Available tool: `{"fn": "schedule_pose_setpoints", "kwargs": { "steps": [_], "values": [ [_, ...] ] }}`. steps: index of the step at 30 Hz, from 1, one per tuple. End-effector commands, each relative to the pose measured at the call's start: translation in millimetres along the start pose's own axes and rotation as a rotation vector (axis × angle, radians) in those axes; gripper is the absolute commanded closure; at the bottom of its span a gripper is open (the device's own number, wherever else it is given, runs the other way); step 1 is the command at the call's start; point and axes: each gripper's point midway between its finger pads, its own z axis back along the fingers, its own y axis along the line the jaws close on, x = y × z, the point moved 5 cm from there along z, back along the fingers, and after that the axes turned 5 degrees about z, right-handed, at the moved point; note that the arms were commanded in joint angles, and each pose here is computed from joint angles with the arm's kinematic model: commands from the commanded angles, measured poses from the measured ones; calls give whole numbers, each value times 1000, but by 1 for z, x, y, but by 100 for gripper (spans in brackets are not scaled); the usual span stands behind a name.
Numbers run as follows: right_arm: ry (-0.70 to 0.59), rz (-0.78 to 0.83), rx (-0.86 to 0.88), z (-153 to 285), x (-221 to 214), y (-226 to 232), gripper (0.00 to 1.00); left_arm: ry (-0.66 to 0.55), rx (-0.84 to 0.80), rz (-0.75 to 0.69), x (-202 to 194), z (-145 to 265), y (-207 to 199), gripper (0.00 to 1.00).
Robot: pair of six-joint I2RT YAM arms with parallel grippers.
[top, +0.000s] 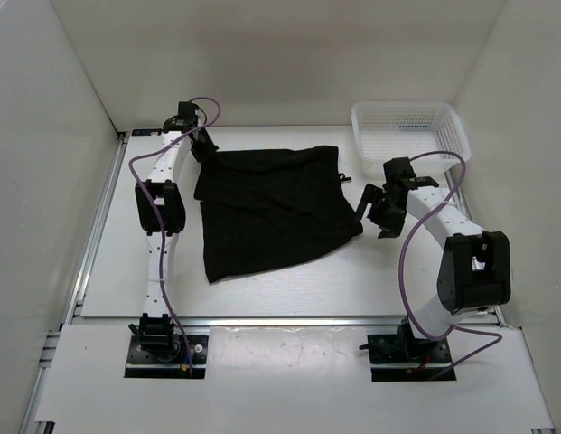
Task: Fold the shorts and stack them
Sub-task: Flatten the shorts out
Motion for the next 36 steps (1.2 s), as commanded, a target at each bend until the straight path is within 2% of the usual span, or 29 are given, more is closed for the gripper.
{"fn": "schedule_pose_setpoints", "kwargs": {
  "steps": [1,5,9,10,12,13,16,18,19,20,21,23,25,29,30,33,34,35,36],
  "values": [
    [33,-17,134,-6,-2,17,13,-61,-96,-1,17,22,-24,90],
    [23,-36,140,-19,3,19,26,-137,-177,51,44,45,-35,90],
    [45,-43,105,-39,6,15,54,-179,-271,108,61,42,-47,90],
    [49,-43,103,-44,8,16,68,-180,-288,121,63,39,-49,90],
    [65,-45,110,-47,7,16,81,-184,-337,173,66,29,-55,90],
    [77,-48,104,-51,5,15,91,-179,-355,192,67,25,-56,90],
    [96,-52,95,-57,3,13,100,-196,-417,263,77,14,-59,90],
    [101,-53,82,-60,2,11,100,-198,-446,288,79,9,-62,90],
    [97,-53,72,-60,3,10,100,-204,-456,295,81,10,-63,84],
    [97,-53,72,-60,3,10,98,-209,-465,302,82,11,-65,68],
    [97,-53,72,-60,3,10,97,-216,-461,309,87,12,-60,39],
    [97,-45,52,-62,0,6,89,-237,-448,296,93,21,-55,23],
    [96,-45,52,-62,0,6,86,-290,-437,278,109,47,-47,18],
    [79,-33,47,-58,1,5,59,-353,-435,229,123,102,-41,5],
    [81,-34,33,-58,0,3,49,-399,-455,202,129,140,-47,1],
    [28,-27,30,-45,6,4,42,-385,-366,172,109,156,-27,0],
    [29,-27,29,-43,5,4,40,-423,-369,145,103,196,-34,0],
    [5,-15,25,-37,8,3,40,-388,-289,143,85,186,-15,0],
    [5,-15,25,-36,5,2,38,-379,-260,138,74,193,-9,0]
  ]
}}
